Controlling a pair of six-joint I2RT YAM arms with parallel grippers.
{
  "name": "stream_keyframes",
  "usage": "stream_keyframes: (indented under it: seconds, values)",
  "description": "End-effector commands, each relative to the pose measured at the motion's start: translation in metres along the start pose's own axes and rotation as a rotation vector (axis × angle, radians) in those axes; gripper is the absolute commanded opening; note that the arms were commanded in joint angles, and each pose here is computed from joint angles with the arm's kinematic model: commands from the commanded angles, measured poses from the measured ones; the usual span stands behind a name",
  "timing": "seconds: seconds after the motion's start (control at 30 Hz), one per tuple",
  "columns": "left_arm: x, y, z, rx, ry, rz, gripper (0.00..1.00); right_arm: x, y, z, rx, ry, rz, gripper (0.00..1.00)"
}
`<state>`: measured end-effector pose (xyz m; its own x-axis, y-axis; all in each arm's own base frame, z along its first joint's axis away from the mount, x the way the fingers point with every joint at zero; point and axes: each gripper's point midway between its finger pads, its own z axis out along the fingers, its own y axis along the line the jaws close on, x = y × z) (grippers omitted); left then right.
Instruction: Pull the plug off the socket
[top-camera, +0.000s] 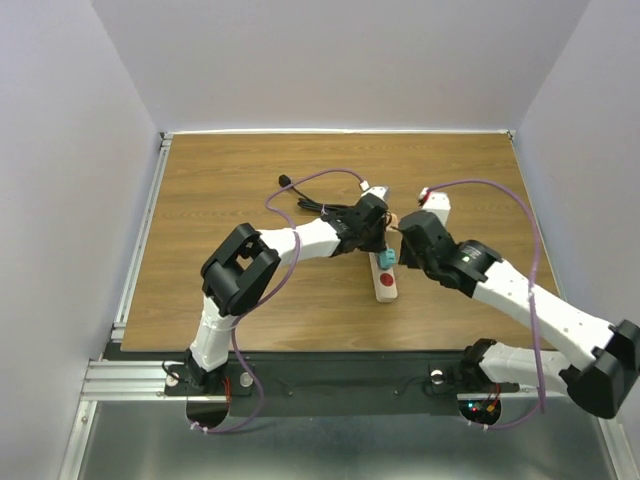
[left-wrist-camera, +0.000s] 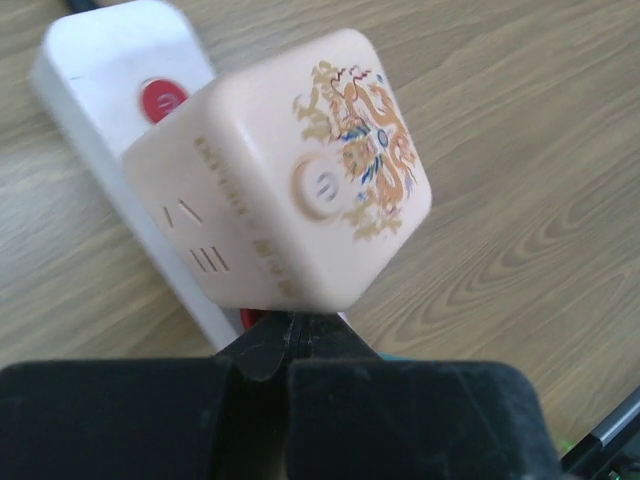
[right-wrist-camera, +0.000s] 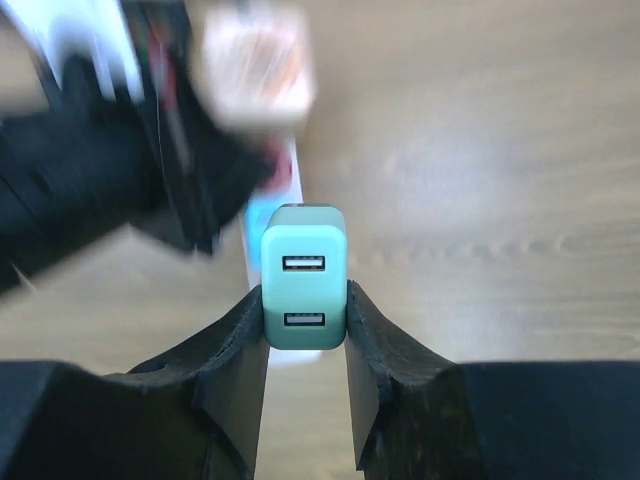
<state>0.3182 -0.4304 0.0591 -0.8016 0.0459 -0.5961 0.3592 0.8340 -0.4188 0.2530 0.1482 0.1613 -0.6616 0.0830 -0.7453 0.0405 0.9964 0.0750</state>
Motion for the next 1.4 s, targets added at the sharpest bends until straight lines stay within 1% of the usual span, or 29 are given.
stream_keyframes:
  seconds: [0.0,0.13,0.27,0.4,0.53,0.57,0.63,0.67,0.73,0.77,0.8,0.83,0.87,0.9,1.0,1.03,1.1,1.17,1.23,1.27,1.33,1.37]
  values:
    - [0.043,0.057,-0.032,-0.208,0.182,-0.002,0.00,-0.074,-0.007,-0.022,0.049,-0.264,0.222,0.01]
    - [0.018,0.043,-0.047,-0.174,0.140,-0.014,0.00,-0.076,-0.010,-0.019,0.090,-0.271,0.229,0.00]
    - [0.003,0.041,-0.059,-0.160,0.119,-0.031,0.00,-0.071,-0.008,-0.004,0.135,-0.230,0.219,0.00]
    - [-0.012,0.037,-0.074,-0.149,0.082,-0.037,0.00,-0.072,-0.018,0.008,0.185,-0.206,0.260,0.00]
    - [-0.031,0.033,-0.095,-0.137,0.030,-0.049,0.00,-0.068,-0.045,0.037,0.257,-0.126,0.330,0.00]
    - [-0.034,0.033,-0.098,-0.135,0.023,-0.052,0.00,-0.067,-0.060,0.048,0.305,-0.104,0.345,0.00]
    - [-0.041,0.030,-0.108,-0.121,0.003,-0.053,0.00,-0.069,-0.070,0.059,0.333,-0.079,0.349,0.00]
    - [-0.042,0.029,-0.113,-0.115,0.000,-0.051,0.00,-0.065,-0.084,0.074,0.373,-0.034,0.363,0.00]
    - [-0.040,0.030,-0.114,-0.113,0.007,-0.051,0.00,-0.066,-0.097,0.090,0.400,0.007,0.382,0.01]
    - [-0.039,0.029,-0.115,-0.104,0.011,-0.047,0.00,-0.066,-0.111,0.099,0.431,0.030,0.407,0.02]
    - [-0.036,0.032,-0.115,-0.109,0.017,-0.046,0.00,-0.062,-0.114,0.114,0.451,0.065,0.400,0.03]
    - [-0.032,0.030,-0.115,-0.095,0.032,-0.043,0.00,-0.062,-0.122,0.120,0.473,0.075,0.408,0.06]
    - [-0.030,0.030,-0.114,-0.087,0.041,-0.044,0.00,-0.062,-0.124,0.124,0.482,0.081,0.411,0.14]
    - [-0.027,0.029,-0.116,-0.083,0.045,-0.043,0.00,-0.062,-0.126,0.134,0.496,0.094,0.405,0.25]
    - [-0.027,0.030,-0.121,-0.078,0.037,-0.050,0.00,-0.060,-0.136,0.146,0.528,0.116,0.416,0.34]
    - [-0.028,0.029,-0.122,-0.074,0.032,-0.049,0.00,-0.064,-0.140,0.148,0.541,0.110,0.419,0.42]
    - [-0.030,0.029,-0.126,-0.072,0.024,-0.051,0.00,-0.065,-0.145,0.151,0.557,0.116,0.414,0.44]
    - [-0.029,0.031,-0.128,-0.074,0.024,-0.050,0.00,-0.063,-0.150,0.154,0.579,0.133,0.408,0.54]
    - [-0.029,0.031,-0.128,-0.074,0.022,-0.052,0.00,-0.065,-0.151,0.152,0.584,0.132,0.401,0.61]
    - [-0.029,0.032,-0.129,-0.076,0.019,-0.053,0.00,-0.067,-0.150,0.149,0.571,0.128,0.405,0.70]
    - [-0.028,0.033,-0.128,-0.075,0.022,-0.056,0.00,-0.072,-0.147,0.145,0.549,0.122,0.395,0.76]
    - [-0.029,0.033,-0.127,-0.072,0.022,-0.057,0.00,-0.077,-0.145,0.142,0.533,0.112,0.396,0.77]
